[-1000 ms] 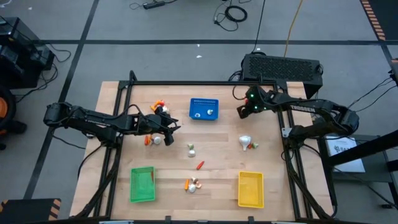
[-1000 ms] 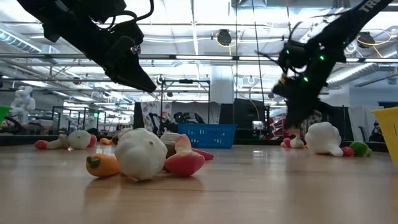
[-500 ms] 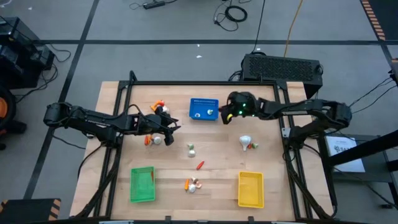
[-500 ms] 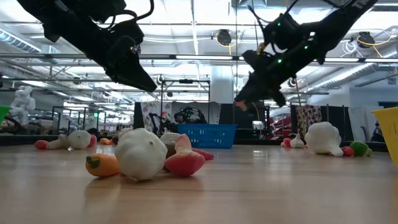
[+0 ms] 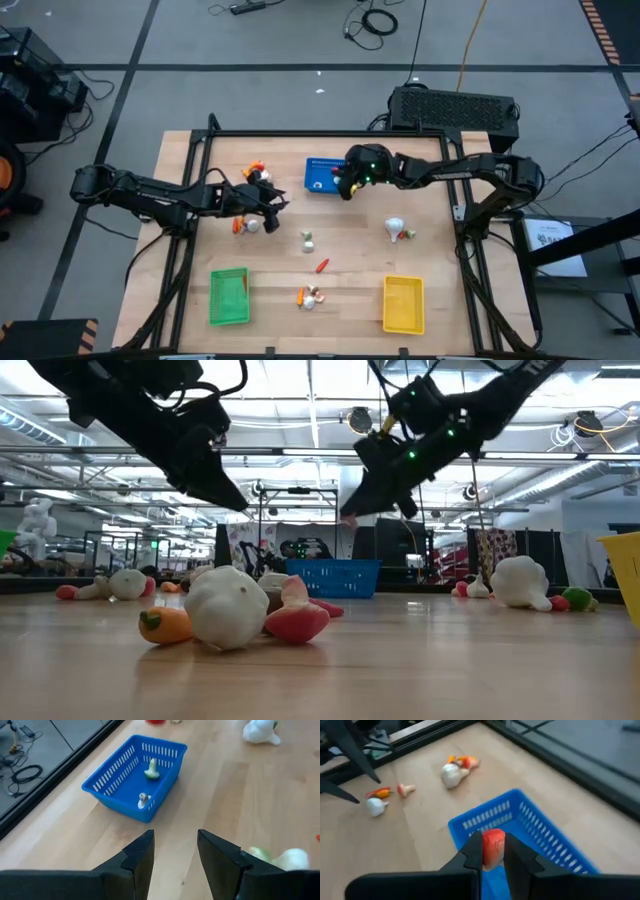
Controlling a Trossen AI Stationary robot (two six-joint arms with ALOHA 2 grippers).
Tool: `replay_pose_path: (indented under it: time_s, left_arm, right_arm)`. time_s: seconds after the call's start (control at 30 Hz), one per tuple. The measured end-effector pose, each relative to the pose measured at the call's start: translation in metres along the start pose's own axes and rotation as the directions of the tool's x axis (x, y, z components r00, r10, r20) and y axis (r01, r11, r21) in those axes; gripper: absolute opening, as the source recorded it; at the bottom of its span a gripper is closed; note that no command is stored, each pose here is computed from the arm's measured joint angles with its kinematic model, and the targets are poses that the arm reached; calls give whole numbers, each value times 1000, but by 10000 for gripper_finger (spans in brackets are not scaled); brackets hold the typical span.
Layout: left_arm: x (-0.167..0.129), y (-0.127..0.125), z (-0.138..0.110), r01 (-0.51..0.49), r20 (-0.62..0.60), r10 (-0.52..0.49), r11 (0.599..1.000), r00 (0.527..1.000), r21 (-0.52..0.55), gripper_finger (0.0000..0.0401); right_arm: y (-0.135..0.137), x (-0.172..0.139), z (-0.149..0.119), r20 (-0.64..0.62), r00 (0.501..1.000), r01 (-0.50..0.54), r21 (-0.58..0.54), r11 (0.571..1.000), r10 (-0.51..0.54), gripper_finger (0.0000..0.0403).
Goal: Sort produce into baskets
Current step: Put the red mushroom into the blue bin
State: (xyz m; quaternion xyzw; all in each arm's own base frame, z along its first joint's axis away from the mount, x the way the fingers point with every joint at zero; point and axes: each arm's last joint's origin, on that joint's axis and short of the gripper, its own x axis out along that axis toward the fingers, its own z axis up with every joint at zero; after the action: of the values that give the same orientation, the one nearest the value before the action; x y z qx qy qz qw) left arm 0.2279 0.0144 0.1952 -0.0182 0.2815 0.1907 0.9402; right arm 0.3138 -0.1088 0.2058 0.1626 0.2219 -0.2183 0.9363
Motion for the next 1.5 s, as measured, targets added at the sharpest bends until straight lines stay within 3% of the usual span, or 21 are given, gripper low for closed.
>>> replay_pose_path:
  time_s: [0.1,0.23,0.4,0.5,0.73,0.93,1.07,1.3,1.5]
  left_arm:
    - [0,2,-4,-37,-33,38,999,999,32,160]
    - [-2,6,-12,-121,-111,129,990,985,72,160]
    - [-10,14,-24,-284,-200,295,955,934,83,160]
    - [-16,19,-28,-355,-228,361,932,904,71,160]
    - [-27,22,-25,-368,-209,367,929,907,31,160]
    - [-32,24,-25,-370,-209,369,928,906,32,160]
    - [-42,29,-27,-421,-218,415,907,884,21,160]
    - [-67,41,-30,-565,-180,545,820,819,-90,160]
    - [-71,43,-29,-565,-166,543,815,823,-131,160]
  right_arm:
    - [2,4,4,21,998,64,-38,997,-63,43]
    - [6,18,-2,-17,998,61,-63,996,-62,43]
    - [16,38,-12,-70,997,37,-121,992,-46,49]
    - [23,46,-12,-94,995,27,-168,985,-44,73]
    - [29,48,-2,-130,987,63,-219,974,-93,157]
    - [31,47,11,-111,986,101,-219,971,-127,199]
    - [48,46,16,-76,996,26,-220,975,-44,210]
    - [94,38,16,25,986,-152,-300,942,167,212]
    - [126,49,2,104,957,-224,-325,919,270,212]
